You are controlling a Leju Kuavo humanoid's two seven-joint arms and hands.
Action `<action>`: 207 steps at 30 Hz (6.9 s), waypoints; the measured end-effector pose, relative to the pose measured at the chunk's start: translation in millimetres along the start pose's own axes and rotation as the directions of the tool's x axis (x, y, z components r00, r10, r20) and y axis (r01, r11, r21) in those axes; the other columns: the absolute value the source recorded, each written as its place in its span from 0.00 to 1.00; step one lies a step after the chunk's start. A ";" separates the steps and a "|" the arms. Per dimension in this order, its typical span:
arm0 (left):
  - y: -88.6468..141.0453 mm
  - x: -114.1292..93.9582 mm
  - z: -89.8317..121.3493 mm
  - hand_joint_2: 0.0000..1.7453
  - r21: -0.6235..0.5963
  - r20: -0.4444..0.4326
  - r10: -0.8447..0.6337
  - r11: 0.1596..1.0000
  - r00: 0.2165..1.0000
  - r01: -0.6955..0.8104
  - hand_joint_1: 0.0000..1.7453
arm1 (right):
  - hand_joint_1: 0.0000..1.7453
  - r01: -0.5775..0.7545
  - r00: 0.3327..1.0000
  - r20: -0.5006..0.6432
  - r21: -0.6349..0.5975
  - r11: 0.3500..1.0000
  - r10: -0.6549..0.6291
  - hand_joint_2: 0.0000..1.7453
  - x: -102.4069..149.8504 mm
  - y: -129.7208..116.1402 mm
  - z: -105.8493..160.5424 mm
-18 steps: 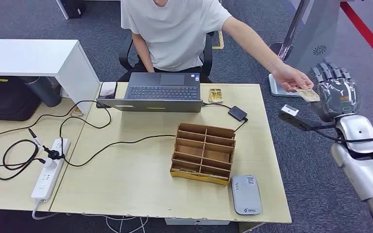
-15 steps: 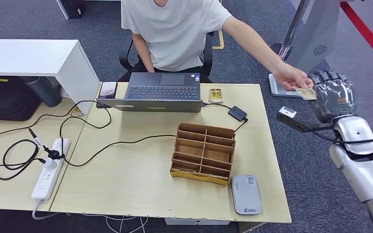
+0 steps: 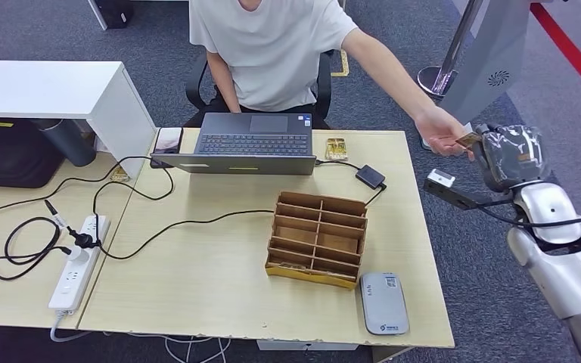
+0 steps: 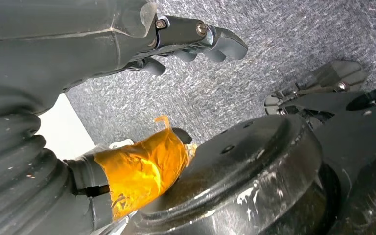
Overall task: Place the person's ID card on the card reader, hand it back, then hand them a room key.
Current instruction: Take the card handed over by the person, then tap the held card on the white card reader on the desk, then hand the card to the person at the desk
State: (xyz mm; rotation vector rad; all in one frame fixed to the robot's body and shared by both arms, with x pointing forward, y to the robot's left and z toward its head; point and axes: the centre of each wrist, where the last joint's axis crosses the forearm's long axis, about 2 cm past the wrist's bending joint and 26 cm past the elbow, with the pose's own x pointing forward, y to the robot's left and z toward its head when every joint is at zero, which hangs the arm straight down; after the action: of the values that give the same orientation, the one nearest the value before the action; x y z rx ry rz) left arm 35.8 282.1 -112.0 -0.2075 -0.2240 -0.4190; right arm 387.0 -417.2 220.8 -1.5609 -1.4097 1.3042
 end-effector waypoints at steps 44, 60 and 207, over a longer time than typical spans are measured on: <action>-11.1 -6.2 -1.0 1.00 0.056 -0.031 0.151 0.987 0.988 -0.150 0.00 | 1.00 0.252 0.952 0.194 -0.051 0.966 -0.238 1.00 101.2 26.8 223.7; -9.9 -4.4 -1.1 1.00 0.058 -0.046 0.147 0.988 0.988 -0.144 0.00 | 1.00 0.318 0.912 0.236 0.110 0.942 -0.336 1.00 161.4 59.4 240.4; -9.9 -1.1 -1.8 1.00 0.073 -0.097 0.097 0.993 0.991 -0.090 0.00 | 0.00 0.530 0.803 0.205 0.182 0.828 -0.559 1.00 276.7 60.9 191.4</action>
State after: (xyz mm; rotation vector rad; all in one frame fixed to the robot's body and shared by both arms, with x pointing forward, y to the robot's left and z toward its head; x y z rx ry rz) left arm 31.0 273.2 -112.4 -0.1289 -0.1293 -0.3269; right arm 204.3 -190.0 42.1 -0.8236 -1.7393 1.2133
